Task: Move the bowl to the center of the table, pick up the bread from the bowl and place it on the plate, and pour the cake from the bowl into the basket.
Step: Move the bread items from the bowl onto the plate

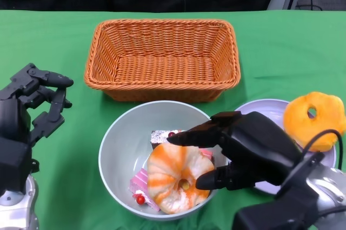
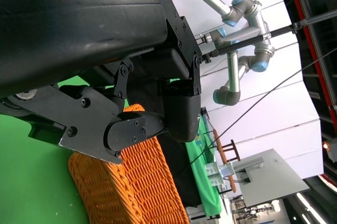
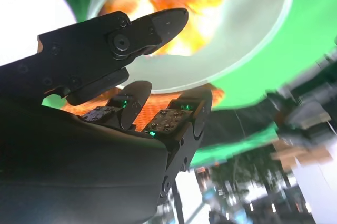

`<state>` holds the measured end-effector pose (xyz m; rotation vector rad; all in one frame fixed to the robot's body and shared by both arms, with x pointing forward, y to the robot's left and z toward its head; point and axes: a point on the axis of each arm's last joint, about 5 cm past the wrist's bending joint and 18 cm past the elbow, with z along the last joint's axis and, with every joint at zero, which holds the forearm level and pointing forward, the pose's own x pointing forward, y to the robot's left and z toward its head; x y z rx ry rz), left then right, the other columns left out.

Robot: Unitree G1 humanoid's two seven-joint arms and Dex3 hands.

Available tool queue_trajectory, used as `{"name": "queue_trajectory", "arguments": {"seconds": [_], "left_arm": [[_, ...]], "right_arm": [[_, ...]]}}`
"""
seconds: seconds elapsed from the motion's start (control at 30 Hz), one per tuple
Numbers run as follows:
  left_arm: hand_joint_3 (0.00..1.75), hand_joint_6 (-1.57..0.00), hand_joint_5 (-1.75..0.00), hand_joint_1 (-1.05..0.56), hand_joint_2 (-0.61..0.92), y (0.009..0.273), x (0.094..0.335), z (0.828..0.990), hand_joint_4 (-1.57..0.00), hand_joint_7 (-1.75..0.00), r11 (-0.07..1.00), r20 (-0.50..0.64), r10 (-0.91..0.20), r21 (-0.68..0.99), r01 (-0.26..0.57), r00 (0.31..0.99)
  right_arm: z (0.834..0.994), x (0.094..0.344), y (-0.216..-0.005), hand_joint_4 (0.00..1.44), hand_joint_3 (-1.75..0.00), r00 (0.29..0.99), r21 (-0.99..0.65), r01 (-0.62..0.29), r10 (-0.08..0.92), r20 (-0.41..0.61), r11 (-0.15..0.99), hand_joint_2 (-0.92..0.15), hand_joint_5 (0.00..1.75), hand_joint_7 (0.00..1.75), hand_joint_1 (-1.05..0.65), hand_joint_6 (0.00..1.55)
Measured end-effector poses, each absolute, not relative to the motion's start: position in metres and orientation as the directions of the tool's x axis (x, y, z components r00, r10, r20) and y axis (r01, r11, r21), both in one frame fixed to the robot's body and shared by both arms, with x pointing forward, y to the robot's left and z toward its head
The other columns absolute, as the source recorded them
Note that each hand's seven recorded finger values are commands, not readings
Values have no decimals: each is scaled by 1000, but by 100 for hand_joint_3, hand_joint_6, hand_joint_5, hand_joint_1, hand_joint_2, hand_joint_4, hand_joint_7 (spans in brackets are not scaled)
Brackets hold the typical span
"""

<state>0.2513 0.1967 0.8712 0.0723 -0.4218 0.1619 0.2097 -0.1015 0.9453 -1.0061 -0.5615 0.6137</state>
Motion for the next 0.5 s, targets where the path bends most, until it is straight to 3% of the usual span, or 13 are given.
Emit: {"name": "queue_trajectory", "arguments": {"seconds": [0.17,0.5], "left_arm": [[72,-77,-149,-13,74,196,251,871,-74,-116,985,419,131,47,-165,898],[70,-77,-150,-13,76,195,251,871,-73,-117,984,427,132,50,-169,895]], "right_arm": [[947,210,-93,54,0,711,-936,-144,691,128,322,-85,20,0,-68,58],[947,207,-70,51,-1,735,-946,-66,656,169,319,-89,13,0,-73,51]]}}
